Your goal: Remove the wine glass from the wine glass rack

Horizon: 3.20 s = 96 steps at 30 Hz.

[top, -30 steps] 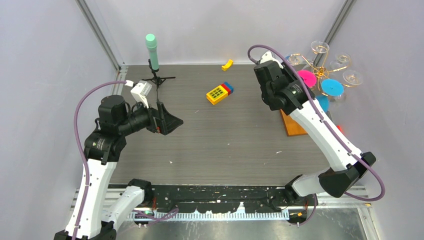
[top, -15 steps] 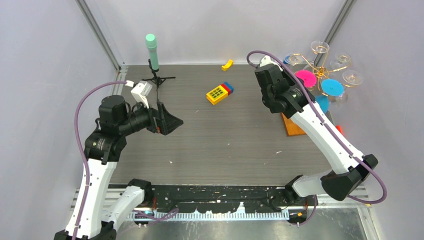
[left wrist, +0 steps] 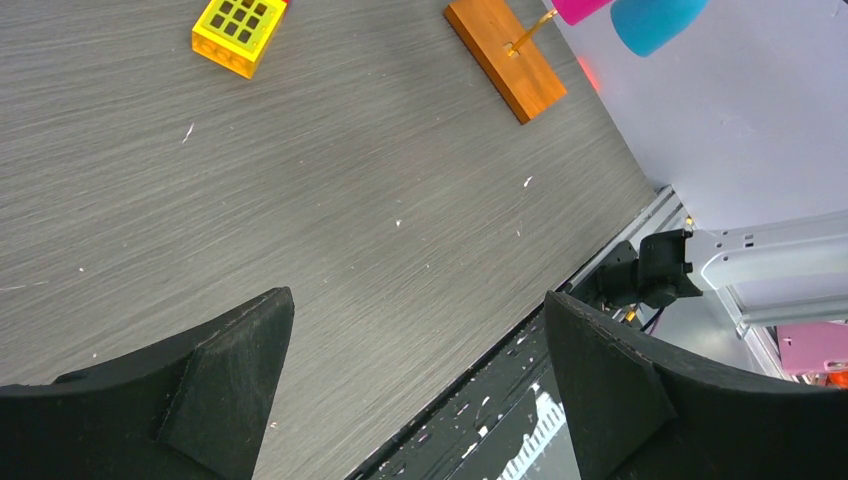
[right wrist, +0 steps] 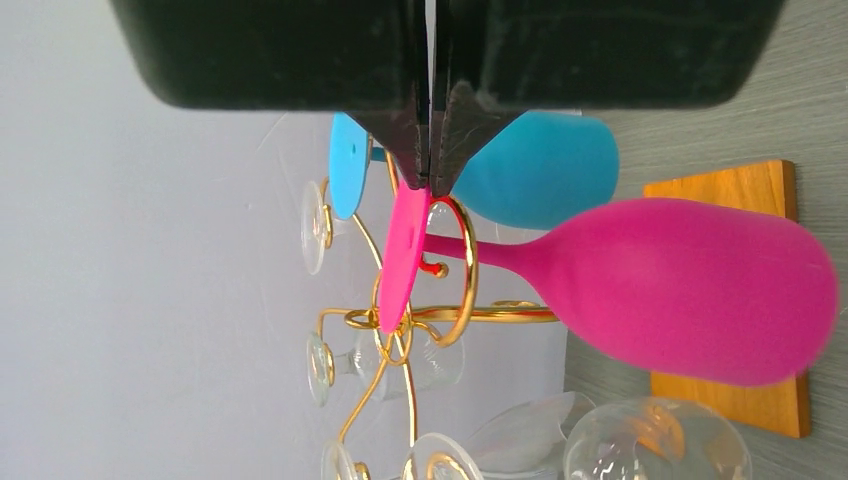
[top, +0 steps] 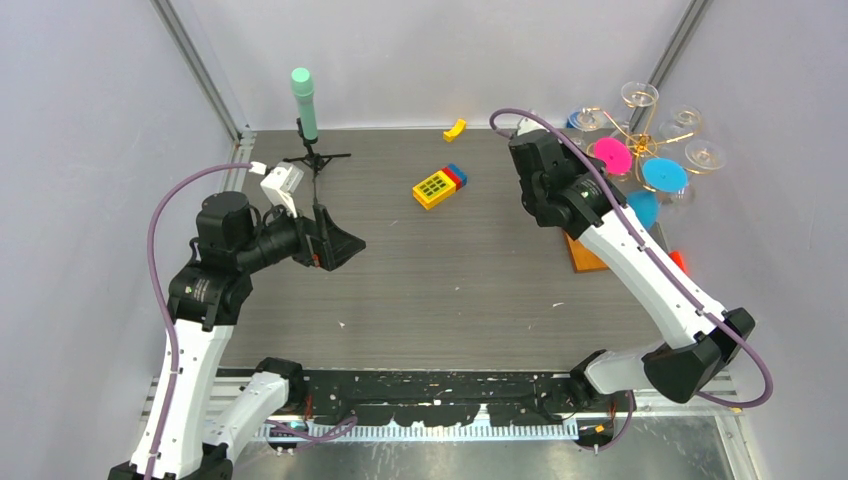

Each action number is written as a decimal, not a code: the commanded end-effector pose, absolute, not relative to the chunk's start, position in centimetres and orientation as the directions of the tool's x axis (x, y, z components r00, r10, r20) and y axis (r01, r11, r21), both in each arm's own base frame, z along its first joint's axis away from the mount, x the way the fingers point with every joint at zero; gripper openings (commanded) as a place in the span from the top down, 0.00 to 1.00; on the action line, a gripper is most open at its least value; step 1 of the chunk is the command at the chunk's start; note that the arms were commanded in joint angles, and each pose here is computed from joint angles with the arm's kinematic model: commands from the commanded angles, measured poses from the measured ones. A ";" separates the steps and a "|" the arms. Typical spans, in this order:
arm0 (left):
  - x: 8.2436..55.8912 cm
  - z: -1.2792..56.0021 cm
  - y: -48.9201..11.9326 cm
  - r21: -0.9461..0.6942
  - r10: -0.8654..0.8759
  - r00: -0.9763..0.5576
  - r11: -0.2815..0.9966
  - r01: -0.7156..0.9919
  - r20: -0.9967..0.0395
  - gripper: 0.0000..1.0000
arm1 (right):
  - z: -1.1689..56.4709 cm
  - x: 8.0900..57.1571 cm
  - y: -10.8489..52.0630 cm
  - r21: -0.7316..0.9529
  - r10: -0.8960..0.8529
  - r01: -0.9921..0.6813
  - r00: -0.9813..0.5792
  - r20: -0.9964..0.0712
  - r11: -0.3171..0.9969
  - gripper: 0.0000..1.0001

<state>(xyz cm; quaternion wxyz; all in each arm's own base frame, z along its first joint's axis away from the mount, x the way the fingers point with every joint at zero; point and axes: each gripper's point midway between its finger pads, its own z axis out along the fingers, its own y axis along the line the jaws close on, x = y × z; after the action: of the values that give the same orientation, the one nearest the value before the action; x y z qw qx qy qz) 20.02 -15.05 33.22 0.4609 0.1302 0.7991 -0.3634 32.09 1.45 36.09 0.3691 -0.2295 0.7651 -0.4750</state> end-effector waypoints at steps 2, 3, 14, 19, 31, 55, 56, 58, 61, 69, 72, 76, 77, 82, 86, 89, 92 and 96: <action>20.2 33.6 -14.9 -0.432 -0.120 -0.508 0.708 0.558 -0.853 0.02 | 38.3 31.5 0.6 -0.895 -0.688 0.081 -0.611 -0.391 0.438 1.00; 20.2 33.6 -14.8 -0.431 -0.121 -0.507 0.710 0.557 -0.853 0.02 | 38.3 31.5 0.6 -0.895 -0.689 0.081 -0.610 -0.392 0.438 1.00; 20.3 33.8 -14.8 -0.431 -0.123 -0.506 0.713 0.554 -0.854 0.02 | 40.2 30.8 0.1 -0.899 -0.681 0.120 -0.613 -0.401 0.421 1.00; 20.3 34.0 -14.7 -0.429 -0.125 -0.501 0.714 0.554 -0.856 0.02 | 40.0 30.2 0.7 -0.894 -0.692 0.087 -0.602 -0.400 0.440 1.00; 20.2 34.1 -14.7 -0.433 -0.133 -0.501 0.714 0.550 -0.855 0.02 | 39.9 31.0 3.0 -0.872 -0.716 0.053 -0.546 -0.434 0.487 1.00; 19.8 34.5 -15.0 -0.451 -0.148 -0.503 0.696 0.558 -0.851 0.02 | 40.2 33.4 -0.5 -0.860 -0.632 0.203 -0.604 -0.486 0.467 1.00; 19.8 34.6 -15.0 -0.453 -0.150 -0.503 0.694 0.560 -0.851 0.02 | 40.3 33.1 -0.7 -0.858 -0.629 0.205 -0.604 -0.489 0.470 1.00; 19.8 34.5 -15.1 -0.459 -0.153 -0.507 0.691 0.559 -0.848 0.02 | 40.3 32.6 -1.0 -0.858 -0.627 0.196 -0.609 -0.486 0.475 1.00; 19.7 34.6 -15.2 -0.466 -0.158 -0.510 0.685 0.560 -0.845 0.02 | 39.7 31.6 -1.4 -0.863 -0.624 0.161 -0.630 -0.463 0.479 1.00; 19.8 34.5 -15.5 -0.484 -0.166 -0.522 0.671 0.562 -0.837 0.02 | 39.6 28.9 -2.4 -0.852 -0.606 0.122 -0.652 -0.455 0.509 1.00; 19.9 34.6 -15.7 -0.494 -0.173 -0.526 0.662 0.563 -0.833 0.02 | 39.5 28.2 -2.2 -0.842 -0.612 0.102 -0.642 -0.462 0.529 1.00; 19.9 34.7 -15.9 -0.511 -0.184 -0.536 0.649 0.564 -0.824 0.02 | 39.2 27.3 -1.9 -0.836 -0.620 0.072 -0.637 -0.458 0.544 1.00; 20.0 34.7 -16.0 -0.514 -0.186 -0.537 0.646 0.564 -0.823 0.02 | 39.2 27.2 -1.8 -0.832 -0.615 0.076 -0.638 -0.464 0.549 1.00; 20.0 34.7 -16.3 -0.536 -0.199 -0.550 0.629 0.563 -0.811 0.02 | 38.9 26.2 -0.3 -0.833 -0.642 0.029 -0.624 -0.446 0.552 1.00; 20.0 34.8 -16.6 -0.557 -0.213 -0.560 0.608 0.565 -0.801 0.02 | 38.9 25.7 1.1 -0.821 -0.660 -0.003 -0.596 -0.457 0.571 1.00; 20.3 34.6 -16.8 -0.580 -0.232 -0.573 0.597 0.554 -0.786 0.02 | 38.8 25.3 2.3 -0.799 -0.666 -0.030 -0.572 -0.479 0.601 0.99; 20.7 33.9 -16.6 -0.571 -0.215 -0.584 0.621 0.537 -0.783 0.02 | 39.0 25.2 4.0 -0.776 -0.679 -0.058 -0.527 -0.511 0.628 1.00; 21.5 33.7 -15.7 -0.545 -0.206 -0.586 0.680 0.490 -0.784 0.02 | 38.7 24.9 6.0 -0.738 -0.681 -0.105 -0.487 -0.546 0.667 1.00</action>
<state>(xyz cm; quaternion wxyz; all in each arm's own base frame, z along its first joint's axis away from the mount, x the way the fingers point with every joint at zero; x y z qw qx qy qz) 20.77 -16.35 32.65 0.4273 0.0900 0.7996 -0.4123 25.30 4.41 38.21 0.4146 -0.2551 0.7917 -0.3691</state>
